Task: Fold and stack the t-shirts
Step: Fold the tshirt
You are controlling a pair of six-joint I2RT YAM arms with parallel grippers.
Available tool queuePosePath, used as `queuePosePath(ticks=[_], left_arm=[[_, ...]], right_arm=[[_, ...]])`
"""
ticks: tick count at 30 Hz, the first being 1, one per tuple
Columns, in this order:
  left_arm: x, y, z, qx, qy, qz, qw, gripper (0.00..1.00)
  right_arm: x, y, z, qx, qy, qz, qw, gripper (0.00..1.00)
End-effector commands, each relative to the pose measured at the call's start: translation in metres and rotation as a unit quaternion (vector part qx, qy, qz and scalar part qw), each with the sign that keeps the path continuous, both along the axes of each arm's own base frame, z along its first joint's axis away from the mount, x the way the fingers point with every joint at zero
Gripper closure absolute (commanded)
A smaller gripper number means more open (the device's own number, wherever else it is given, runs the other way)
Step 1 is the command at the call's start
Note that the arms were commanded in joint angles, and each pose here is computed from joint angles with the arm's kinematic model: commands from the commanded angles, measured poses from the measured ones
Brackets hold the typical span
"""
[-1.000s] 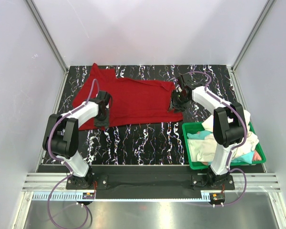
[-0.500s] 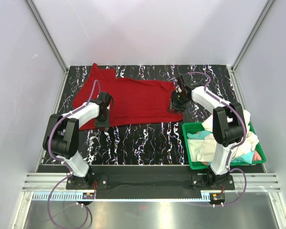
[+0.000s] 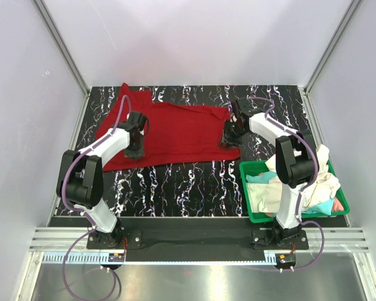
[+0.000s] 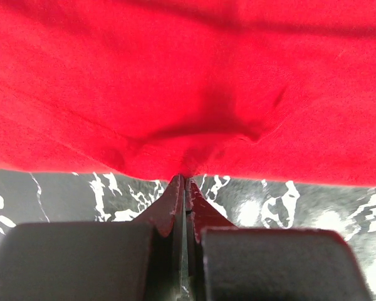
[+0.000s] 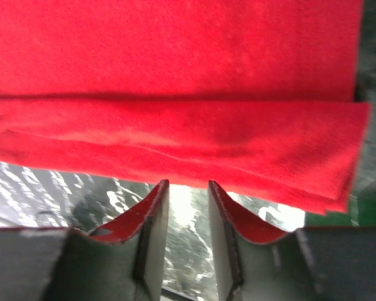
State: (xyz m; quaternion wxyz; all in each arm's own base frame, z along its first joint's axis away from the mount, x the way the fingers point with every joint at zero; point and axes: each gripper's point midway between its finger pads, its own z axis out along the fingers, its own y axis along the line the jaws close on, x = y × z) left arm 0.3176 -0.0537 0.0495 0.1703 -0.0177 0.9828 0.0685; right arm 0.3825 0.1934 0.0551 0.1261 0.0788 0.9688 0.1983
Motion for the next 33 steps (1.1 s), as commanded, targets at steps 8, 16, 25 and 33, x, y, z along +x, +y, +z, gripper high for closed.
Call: queuePosePath(ticks=[8,16,25,33], left_arm=[[0.043,-0.006,0.046,0.0,-0.077,-0.005,0.997,1.0],[0.029,0.001,0.061,0.007,-0.083,0.003,0.996,1.0],[0.023,0.012,0.078,0.025,-0.095,0.015,0.995,1.0],[0.017,0.014,0.077,0.027,-0.096,0.012,0.995,1.0]], right_arm=[[0.051,0.074,0.024,0.14,-0.059,-0.043,0.987,0.83],[0.049,0.188,0.045,0.182,-0.113,0.049,0.976,1.0],[0.009,0.269,0.032,0.186,-0.114,0.093,0.972,1.0],[-0.019,0.294,0.005,0.183,-0.093,0.094,0.974,1.0]])
